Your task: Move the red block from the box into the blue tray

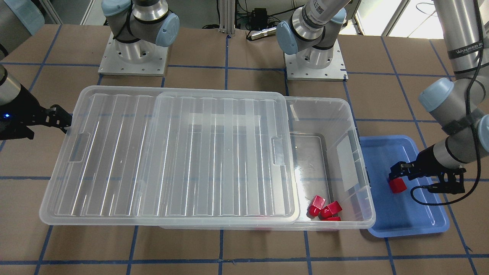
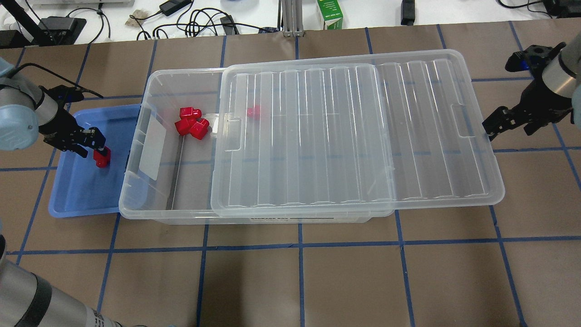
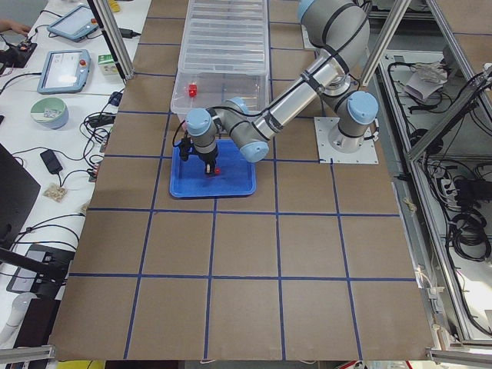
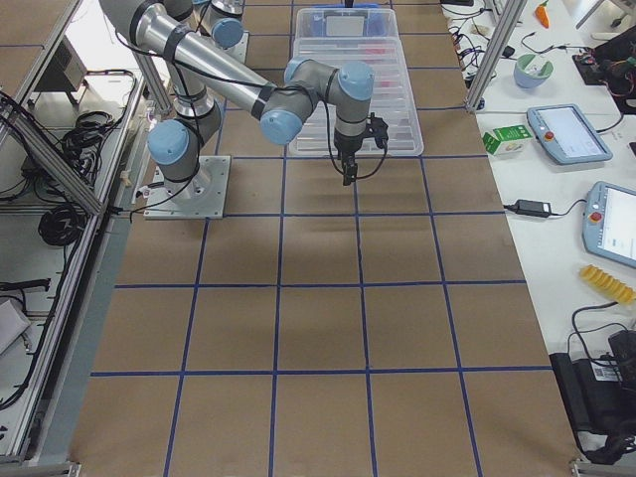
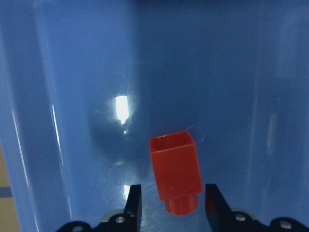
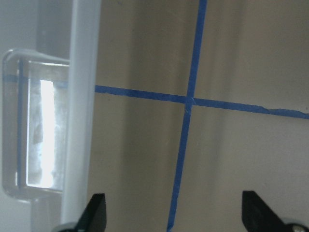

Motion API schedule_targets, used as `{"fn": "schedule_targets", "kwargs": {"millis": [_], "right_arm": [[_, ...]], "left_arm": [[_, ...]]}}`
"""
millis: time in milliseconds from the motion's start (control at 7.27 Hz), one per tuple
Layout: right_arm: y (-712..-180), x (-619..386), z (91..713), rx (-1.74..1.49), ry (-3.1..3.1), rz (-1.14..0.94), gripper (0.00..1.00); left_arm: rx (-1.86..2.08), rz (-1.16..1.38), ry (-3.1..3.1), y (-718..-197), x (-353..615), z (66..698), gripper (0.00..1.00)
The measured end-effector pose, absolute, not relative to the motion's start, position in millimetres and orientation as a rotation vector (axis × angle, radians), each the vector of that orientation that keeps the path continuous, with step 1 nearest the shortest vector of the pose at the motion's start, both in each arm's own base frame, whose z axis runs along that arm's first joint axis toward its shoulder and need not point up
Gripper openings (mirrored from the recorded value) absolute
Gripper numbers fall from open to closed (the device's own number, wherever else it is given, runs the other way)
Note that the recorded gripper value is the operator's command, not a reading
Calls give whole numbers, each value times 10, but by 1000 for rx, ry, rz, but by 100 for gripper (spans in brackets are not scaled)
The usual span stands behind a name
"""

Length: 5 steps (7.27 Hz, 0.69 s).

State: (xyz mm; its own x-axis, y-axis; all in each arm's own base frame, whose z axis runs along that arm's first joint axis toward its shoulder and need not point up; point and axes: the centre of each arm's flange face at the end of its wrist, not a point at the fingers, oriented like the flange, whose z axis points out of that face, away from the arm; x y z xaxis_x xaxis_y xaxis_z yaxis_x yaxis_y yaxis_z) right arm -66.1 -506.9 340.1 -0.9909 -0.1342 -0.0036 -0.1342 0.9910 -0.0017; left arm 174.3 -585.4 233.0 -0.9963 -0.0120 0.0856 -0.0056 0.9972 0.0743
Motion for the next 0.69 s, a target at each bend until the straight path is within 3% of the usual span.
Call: {"fn": "schedule_targets", "kwargs": {"millis": [413,688], "right_arm": [[-5135,207,3375,-193,3142,-86,100],[-5158,709,3368,-200,3143,-133,100]], "left_arm": [[33,-133,-3058,-6030,877,3605,100],[39,-60,-3090,-5853,-10,4467,100]]}}
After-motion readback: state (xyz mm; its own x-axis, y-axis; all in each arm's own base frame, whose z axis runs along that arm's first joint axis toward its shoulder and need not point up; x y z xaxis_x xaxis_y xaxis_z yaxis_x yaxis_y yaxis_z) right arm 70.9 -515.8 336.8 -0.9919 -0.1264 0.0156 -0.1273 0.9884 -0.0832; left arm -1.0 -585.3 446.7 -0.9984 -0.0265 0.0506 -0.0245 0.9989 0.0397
